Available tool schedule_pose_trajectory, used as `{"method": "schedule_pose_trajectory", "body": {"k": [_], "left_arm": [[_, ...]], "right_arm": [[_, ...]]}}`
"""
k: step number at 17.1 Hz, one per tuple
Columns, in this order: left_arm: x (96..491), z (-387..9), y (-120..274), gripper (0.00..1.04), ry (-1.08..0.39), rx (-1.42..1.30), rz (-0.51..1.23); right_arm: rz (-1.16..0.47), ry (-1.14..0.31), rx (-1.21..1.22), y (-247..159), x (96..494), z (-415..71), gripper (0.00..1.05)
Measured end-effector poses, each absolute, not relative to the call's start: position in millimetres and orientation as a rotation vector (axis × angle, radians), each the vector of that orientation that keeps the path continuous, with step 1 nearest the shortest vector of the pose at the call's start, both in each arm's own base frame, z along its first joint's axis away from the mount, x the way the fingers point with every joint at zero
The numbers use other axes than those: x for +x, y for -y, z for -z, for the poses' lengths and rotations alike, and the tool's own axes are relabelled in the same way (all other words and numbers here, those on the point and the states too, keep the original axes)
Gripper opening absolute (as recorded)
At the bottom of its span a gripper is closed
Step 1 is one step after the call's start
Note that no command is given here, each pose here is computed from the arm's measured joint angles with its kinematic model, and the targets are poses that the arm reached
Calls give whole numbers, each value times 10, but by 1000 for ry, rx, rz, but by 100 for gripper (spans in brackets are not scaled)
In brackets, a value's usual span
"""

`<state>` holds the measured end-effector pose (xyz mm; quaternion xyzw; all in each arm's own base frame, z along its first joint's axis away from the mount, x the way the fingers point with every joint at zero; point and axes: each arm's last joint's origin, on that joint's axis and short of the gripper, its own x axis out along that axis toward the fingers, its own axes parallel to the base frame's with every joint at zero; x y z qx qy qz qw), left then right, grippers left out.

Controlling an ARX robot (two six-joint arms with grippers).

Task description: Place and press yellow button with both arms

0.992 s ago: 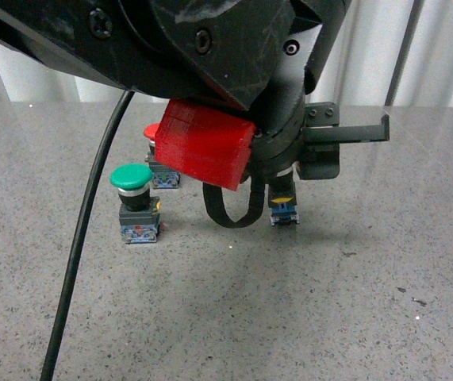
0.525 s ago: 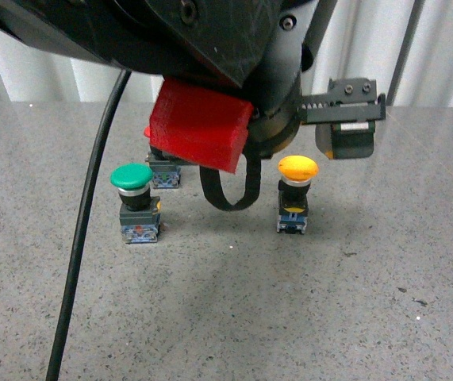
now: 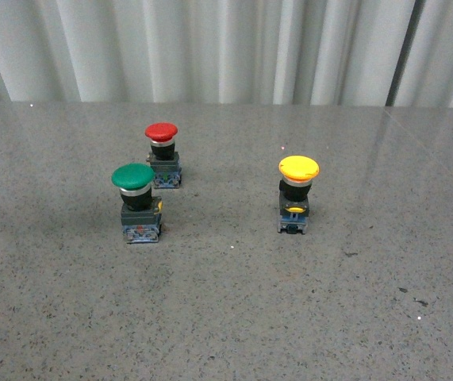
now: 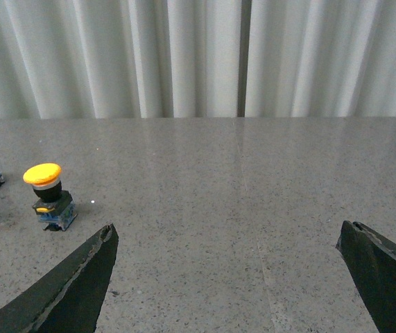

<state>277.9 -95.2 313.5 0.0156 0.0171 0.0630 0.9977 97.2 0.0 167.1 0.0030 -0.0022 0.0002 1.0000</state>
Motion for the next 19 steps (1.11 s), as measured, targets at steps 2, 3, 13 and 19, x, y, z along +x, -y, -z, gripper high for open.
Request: {"method": "schedule_pose_trajectory", "body": {"k": [2,3,13,19], "left_arm": [[2382,-3090,625,90,-12,58,-89],[1950,-2778,325,66,16,18,-24],[1465,-2019,13,2,-9,4,5],[1313,-1862,2,2,-6,2,0]], "right_arm": [[0,4,6,0,972,-1671,98],[0,4,6,0,972,-1671,98],[0,5,6,0,972,-1672,98],[0,4,6,0,972,-1671,98]]}}
